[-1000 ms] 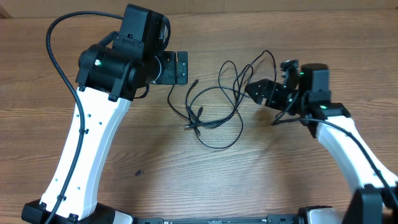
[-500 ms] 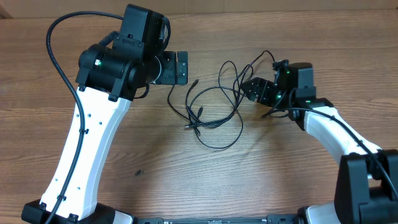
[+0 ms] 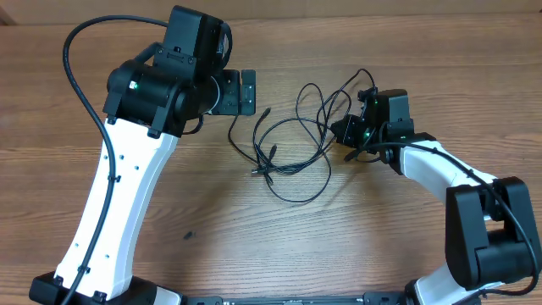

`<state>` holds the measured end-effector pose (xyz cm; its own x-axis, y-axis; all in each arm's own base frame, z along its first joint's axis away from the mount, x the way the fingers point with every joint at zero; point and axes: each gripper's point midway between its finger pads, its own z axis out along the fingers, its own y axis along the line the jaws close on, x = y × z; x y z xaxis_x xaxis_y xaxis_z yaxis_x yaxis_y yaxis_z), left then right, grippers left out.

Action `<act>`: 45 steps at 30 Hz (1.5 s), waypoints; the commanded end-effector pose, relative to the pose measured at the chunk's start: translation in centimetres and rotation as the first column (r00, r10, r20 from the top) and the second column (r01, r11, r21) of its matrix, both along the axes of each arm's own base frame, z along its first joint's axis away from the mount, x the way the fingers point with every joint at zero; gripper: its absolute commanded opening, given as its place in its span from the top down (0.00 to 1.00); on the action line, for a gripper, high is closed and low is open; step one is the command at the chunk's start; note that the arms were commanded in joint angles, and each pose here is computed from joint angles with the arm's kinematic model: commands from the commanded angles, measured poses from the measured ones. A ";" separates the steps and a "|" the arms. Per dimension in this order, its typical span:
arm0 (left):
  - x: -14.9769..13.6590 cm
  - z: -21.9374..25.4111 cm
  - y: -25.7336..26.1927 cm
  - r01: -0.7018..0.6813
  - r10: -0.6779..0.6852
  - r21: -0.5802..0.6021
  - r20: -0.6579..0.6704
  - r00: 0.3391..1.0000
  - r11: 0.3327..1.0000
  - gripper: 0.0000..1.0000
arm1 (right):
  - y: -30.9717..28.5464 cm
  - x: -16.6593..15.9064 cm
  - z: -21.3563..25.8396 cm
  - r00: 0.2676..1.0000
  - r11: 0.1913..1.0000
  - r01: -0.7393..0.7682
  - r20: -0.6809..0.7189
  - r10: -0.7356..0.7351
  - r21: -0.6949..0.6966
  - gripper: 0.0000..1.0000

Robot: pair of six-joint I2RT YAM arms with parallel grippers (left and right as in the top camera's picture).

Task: Untangle cables

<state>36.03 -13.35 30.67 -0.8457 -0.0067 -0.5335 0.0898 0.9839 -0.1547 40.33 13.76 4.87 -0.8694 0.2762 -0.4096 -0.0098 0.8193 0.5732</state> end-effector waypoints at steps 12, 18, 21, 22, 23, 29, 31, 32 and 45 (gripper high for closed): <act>0.3 0.2 0.3 -0.019 0.019 0.003 0.008 1.000 1.000 0.00 | -5.1 0.3 15.2 0.958 0.977 0.160 0.262 -0.120 -0.139 0.96; 0.3 0.2 0.3 -0.019 0.019 0.003 0.008 1.000 1.000 0.01 | -6.4 -3.4 27.3 0.875 0.967 0.221 0.464 -0.138 -0.129 0.96; 0.3 0.2 0.3 -0.019 0.019 0.003 0.008 1.000 1.000 0.01 | -6.8 -5.8 33.2 0.805 0.967 0.240 0.574 -0.151 -0.083 0.96; 0.4 0.2 0.3 -0.019 0.019 0.003 0.008 1.000 1.000 0.00 | -6.9 -6.7 35.1 0.776 0.968 0.244 0.612 -0.154 -0.065 0.96; 0.3 0.2 0.3 -0.019 0.019 0.003 0.008 1.000 1.000 0.00 | -7.0 -7.5 36.7 0.751 0.968 0.246 0.642 -0.157 -0.050 0.96; 0.3 0.2 0.3 -0.019 0.019 0.003 0.008 1.000 1.000 0.00 | -7.6 -11.9 43.5 0.618 0.968 0.250 0.766 -0.177 0.022 0.96; 0.3 0.2 0.3 -0.019 0.019 0.003 0.008 1.000 1.000 0.00 | -7.7 -12.7 44.4 0.597 0.968 0.248 0.782 -0.180 0.033 0.96; 0.4 0.2 0.3 -0.019 0.019 0.003 0.008 1.000 1.000 0.00 | -7.7 -12.9 44.6 0.591 0.968 0.248 0.786 -0.181 0.036 0.96; 0.3 0.2 0.3 -0.019 0.019 0.003 0.008 1.000 1.000 0.01 | -7.8 -13.2 44.7 0.590 0.967 0.251 0.786 -0.186 0.040 0.96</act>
<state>36.03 -13.34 30.67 -0.8457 -0.0071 -0.5336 0.0893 0.9839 -0.1546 27.65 6.39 48.59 -0.1604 0.3525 -0.9220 -0.2477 0.8898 0.3833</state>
